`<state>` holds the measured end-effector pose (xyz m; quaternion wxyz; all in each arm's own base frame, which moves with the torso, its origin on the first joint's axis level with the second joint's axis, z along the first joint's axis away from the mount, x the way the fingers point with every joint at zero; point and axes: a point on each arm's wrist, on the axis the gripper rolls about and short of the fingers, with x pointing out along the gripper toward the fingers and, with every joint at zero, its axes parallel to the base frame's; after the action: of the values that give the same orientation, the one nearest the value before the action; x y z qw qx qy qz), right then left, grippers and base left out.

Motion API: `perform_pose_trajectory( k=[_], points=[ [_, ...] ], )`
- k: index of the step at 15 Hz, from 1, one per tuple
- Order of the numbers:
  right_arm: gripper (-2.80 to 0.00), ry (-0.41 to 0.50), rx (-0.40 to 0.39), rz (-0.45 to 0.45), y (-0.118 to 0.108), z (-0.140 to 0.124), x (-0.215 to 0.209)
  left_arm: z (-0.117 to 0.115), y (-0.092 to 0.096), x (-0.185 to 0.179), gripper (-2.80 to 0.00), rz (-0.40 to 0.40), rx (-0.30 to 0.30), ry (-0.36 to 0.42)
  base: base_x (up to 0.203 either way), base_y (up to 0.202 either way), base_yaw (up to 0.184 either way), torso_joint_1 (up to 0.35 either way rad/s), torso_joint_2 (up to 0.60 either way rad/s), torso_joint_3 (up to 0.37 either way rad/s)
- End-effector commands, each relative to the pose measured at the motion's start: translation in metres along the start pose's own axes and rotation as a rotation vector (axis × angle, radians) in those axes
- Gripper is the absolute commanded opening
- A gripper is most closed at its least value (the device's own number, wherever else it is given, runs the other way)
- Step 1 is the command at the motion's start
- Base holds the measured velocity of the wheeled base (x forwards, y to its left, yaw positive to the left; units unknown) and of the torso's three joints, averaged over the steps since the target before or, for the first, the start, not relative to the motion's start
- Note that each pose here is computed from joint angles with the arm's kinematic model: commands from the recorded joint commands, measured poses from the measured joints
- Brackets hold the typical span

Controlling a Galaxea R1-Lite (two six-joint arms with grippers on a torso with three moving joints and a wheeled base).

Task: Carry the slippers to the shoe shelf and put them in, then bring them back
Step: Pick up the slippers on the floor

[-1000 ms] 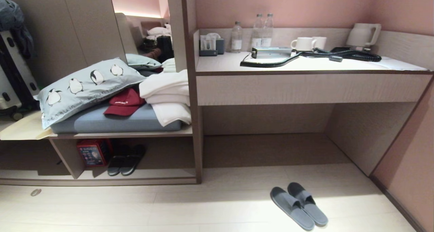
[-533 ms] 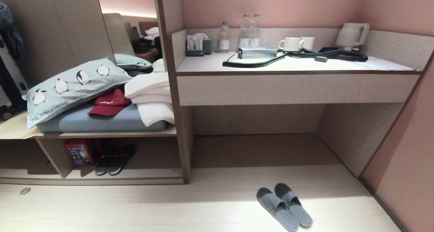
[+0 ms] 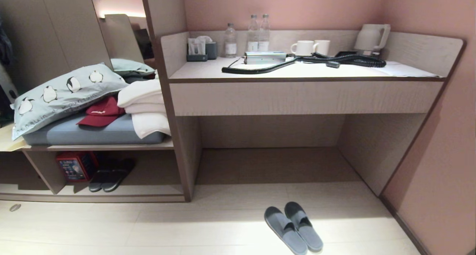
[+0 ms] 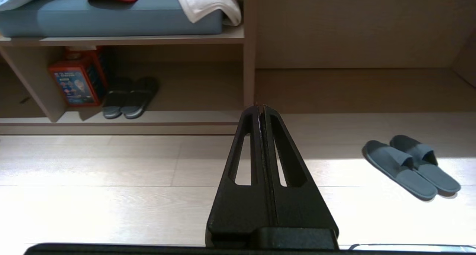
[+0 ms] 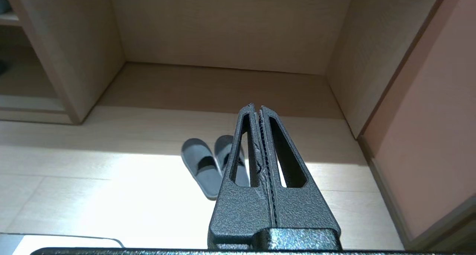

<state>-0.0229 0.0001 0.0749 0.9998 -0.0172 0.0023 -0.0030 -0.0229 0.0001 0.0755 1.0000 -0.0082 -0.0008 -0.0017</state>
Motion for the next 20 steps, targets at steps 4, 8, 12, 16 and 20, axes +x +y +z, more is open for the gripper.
perform_pose_trajectory(
  k=[4, 8, 12, 16, 20],
  points=[
    [-2.80, -0.001, -0.001, 0.000, 0.0000, -0.0001, -0.0001, -0.0003, 0.0000, 0.0002, -2.80, 0.000, 0.003, 0.002, 0.000, -0.183, 0.002, 0.003, 0.00, 0.005],
    [-2.80, -0.003, 0.001, 0.005, 0.0001, 0.0001, -0.0001, -0.0003, 0.0000, 0.0002, -2.80, -0.001, 0.007, 0.002, 0.000, -0.025, 0.001, 0.001, 0.00, 0.001],
    [-2.80, -0.002, -0.001, 0.005, 0.0001, -0.0001, -0.0001, -0.0003, 0.0000, 0.0002, -2.80, 0.000, 0.006, 0.002, 0.000, 0.000, 0.000, 0.001, 0.00, -0.115],
    [-2.80, -0.003, -0.001, 0.005, 0.0001, 0.0001, -0.0001, -0.0005, 0.0000, 0.0002, -2.80, 0.000, 0.004, 0.003, 0.000, 0.000, 0.000, 0.004, 0.01, -0.194],
    [-2.80, -0.002, -0.001, 0.008, 0.0002, -0.0001, -0.0001, -0.0005, 0.0000, 0.0002, -2.80, 0.000, 0.003, 0.003, 0.000, 0.000, 0.000, 0.005, 0.00, -0.197]
  ],
)
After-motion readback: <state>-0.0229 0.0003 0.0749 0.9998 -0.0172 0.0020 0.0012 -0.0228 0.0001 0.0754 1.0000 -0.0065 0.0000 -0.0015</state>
